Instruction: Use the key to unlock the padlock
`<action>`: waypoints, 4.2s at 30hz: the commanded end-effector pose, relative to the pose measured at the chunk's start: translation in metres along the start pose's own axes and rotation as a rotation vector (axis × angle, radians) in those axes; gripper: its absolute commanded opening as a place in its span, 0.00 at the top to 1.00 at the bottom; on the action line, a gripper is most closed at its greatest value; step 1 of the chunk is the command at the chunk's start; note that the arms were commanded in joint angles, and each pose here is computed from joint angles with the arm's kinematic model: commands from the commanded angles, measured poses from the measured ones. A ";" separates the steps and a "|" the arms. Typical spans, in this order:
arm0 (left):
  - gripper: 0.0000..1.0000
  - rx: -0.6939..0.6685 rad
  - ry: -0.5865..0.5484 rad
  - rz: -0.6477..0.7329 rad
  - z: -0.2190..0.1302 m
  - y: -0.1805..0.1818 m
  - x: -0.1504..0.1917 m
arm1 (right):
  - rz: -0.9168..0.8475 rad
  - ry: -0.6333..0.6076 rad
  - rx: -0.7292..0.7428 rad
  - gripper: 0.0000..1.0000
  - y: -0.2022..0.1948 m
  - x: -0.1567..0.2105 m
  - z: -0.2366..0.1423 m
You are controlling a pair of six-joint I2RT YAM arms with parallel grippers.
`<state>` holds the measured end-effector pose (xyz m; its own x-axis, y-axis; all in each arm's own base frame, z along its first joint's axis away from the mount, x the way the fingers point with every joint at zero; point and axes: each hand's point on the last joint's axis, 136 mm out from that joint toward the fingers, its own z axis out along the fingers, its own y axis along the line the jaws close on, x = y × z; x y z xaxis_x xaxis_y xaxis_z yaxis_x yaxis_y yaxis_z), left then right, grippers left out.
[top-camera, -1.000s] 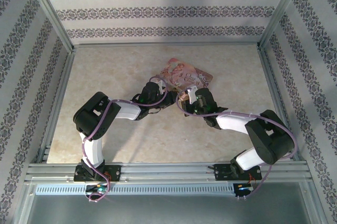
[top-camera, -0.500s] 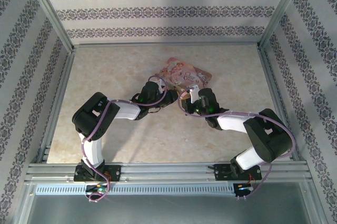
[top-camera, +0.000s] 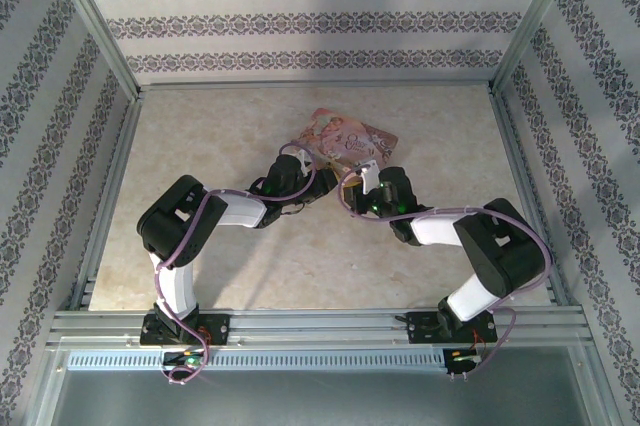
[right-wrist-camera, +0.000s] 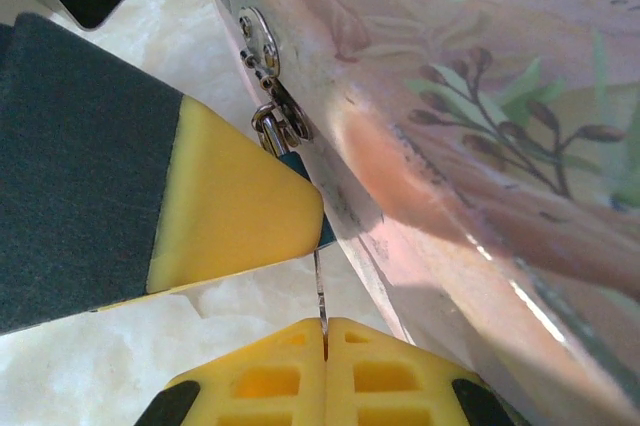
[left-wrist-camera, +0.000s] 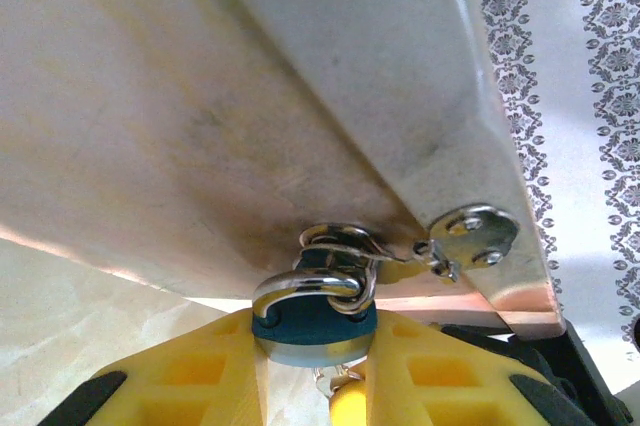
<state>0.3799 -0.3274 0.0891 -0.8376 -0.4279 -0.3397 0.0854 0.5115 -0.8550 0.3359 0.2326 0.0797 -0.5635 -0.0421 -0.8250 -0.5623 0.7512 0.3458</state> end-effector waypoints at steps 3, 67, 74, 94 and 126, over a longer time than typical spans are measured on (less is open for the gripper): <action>0.73 0.112 0.072 0.031 -0.006 -0.035 0.016 | -0.002 -0.148 -0.152 1.00 0.024 -0.045 0.000; 0.73 0.114 0.103 0.026 -0.011 -0.034 0.023 | 0.023 -0.183 -0.232 1.00 0.012 -0.071 0.008; 0.73 0.120 0.103 0.019 -0.010 -0.034 0.024 | 0.045 -0.235 -0.253 1.00 0.021 -0.086 0.011; 0.73 0.077 0.087 -0.021 -0.002 -0.002 0.029 | 0.180 -0.111 -0.165 1.00 0.015 -0.011 0.033; 0.38 -0.071 -0.236 0.001 -0.137 0.042 -0.046 | 0.414 -0.078 -0.128 1.00 0.025 0.025 0.015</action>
<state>0.3513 -0.1953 0.1226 -0.6930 -0.5903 -0.4139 0.0408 0.5411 -0.8400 0.3211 0.2583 0.0506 -0.7115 0.2637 -0.6513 -0.3873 0.6263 0.6766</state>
